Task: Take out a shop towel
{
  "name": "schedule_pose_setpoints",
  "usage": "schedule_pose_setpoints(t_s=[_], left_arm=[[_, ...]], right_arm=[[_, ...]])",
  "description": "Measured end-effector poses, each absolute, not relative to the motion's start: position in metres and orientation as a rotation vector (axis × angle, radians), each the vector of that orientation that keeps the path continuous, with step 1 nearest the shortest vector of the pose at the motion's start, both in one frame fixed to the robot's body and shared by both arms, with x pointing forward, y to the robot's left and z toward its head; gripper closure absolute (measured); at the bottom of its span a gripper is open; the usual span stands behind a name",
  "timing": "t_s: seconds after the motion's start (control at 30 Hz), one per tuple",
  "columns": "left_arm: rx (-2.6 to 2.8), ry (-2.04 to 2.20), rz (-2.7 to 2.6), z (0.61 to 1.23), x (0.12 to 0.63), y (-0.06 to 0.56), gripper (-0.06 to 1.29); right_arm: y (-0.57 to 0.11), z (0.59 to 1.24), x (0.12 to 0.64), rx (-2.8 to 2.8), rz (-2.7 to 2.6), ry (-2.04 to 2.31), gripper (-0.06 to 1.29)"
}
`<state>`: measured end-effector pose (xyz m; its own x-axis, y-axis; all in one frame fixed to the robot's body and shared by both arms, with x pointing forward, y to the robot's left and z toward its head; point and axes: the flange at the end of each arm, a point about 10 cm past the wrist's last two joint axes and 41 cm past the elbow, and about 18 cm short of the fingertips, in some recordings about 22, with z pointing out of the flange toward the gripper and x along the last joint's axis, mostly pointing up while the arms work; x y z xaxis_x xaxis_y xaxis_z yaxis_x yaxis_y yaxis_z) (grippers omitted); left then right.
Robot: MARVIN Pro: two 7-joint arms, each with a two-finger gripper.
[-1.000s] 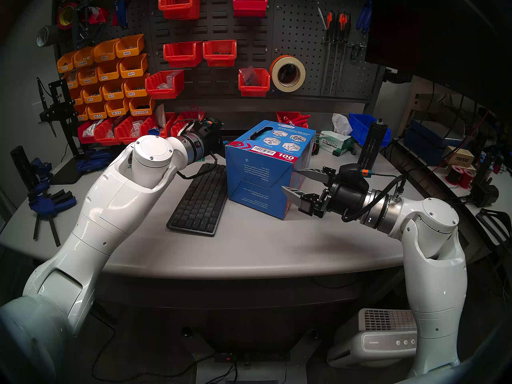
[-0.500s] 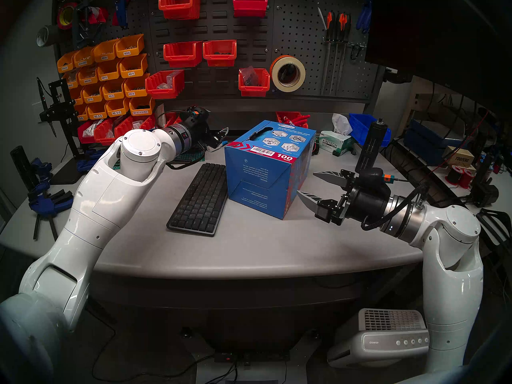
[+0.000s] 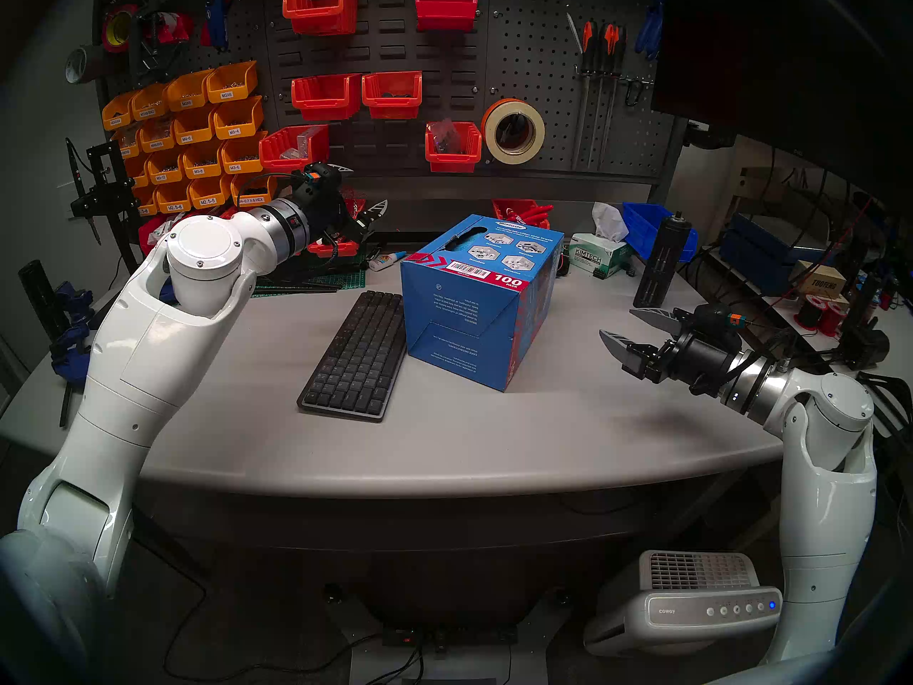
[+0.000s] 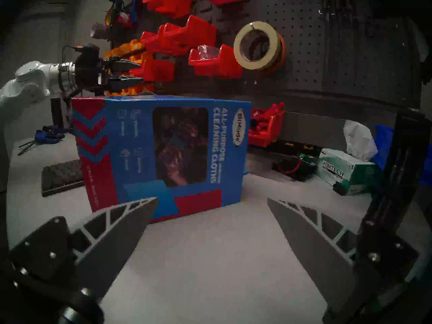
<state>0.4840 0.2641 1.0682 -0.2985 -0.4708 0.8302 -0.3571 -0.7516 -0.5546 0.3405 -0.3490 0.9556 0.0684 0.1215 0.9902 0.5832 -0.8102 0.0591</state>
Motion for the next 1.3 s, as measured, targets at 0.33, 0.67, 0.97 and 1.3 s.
schedule_pose_setpoints(t_s=[0.33,0.67,0.97,1.3], left_arm=[[-1.816,1.124,-2.214,1.068,0.452,0.274,0.05],[-1.885,1.171,-2.178,1.053,0.429,0.275,0.05],[-1.939,1.200,-2.165,1.042,0.414,0.268,0.05],[-2.003,1.219,-2.185,1.031,0.399,0.253,0.05]], right_arm=[[-0.348,0.943,0.370,-2.018,-1.788,-0.700,-0.01],[-0.357,0.953,0.394,-2.037,-1.847,-0.715,-0.01],[-0.362,0.960,0.414,-2.053,-1.889,-0.713,-0.01],[-0.372,0.953,0.437,-2.098,-1.896,-0.665,-0.01]])
